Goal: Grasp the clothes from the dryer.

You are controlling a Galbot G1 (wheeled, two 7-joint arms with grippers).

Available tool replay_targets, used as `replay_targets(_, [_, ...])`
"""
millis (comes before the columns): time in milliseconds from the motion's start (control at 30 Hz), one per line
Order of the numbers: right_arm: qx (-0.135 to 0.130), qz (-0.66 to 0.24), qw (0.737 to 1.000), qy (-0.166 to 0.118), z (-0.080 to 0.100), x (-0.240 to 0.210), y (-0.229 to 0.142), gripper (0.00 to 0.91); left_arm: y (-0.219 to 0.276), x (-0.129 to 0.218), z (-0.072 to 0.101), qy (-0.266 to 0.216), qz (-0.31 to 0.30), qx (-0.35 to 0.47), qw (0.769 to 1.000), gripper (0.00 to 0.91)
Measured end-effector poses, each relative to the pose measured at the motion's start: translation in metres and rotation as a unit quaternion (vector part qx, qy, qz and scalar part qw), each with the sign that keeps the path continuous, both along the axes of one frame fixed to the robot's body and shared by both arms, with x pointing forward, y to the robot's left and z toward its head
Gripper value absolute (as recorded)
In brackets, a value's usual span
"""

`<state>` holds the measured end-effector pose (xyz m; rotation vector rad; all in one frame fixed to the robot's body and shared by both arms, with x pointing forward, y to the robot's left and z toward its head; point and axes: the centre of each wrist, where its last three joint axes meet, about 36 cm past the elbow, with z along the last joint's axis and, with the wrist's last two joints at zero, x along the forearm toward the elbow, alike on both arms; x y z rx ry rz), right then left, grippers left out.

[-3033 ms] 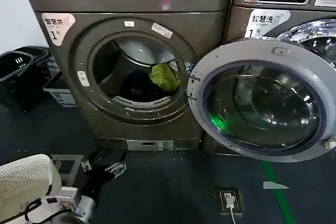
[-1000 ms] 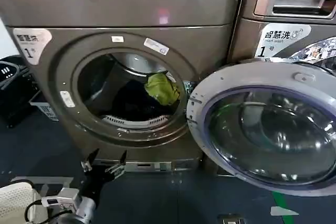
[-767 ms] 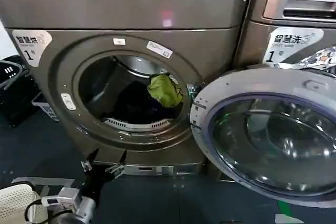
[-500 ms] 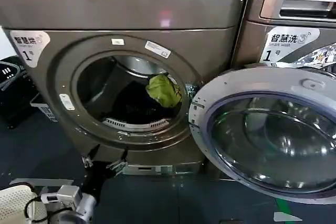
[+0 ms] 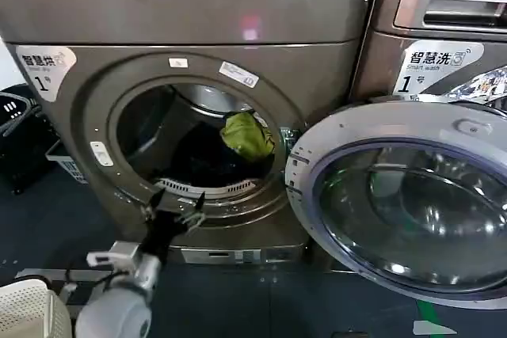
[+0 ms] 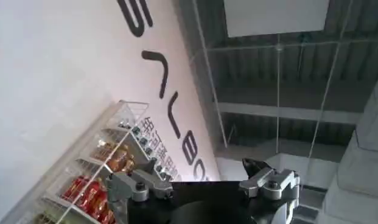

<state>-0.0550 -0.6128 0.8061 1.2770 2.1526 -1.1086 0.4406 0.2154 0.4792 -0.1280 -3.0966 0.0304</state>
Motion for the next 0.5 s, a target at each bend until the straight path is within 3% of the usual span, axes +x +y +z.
replay_targets(500, [-0.005,0.009,1.000,0.005,0.004,0.006,0.004,0.907,-0.017,0.108,-0.001,-0.006,0.019,0.002,1.000,0.907])
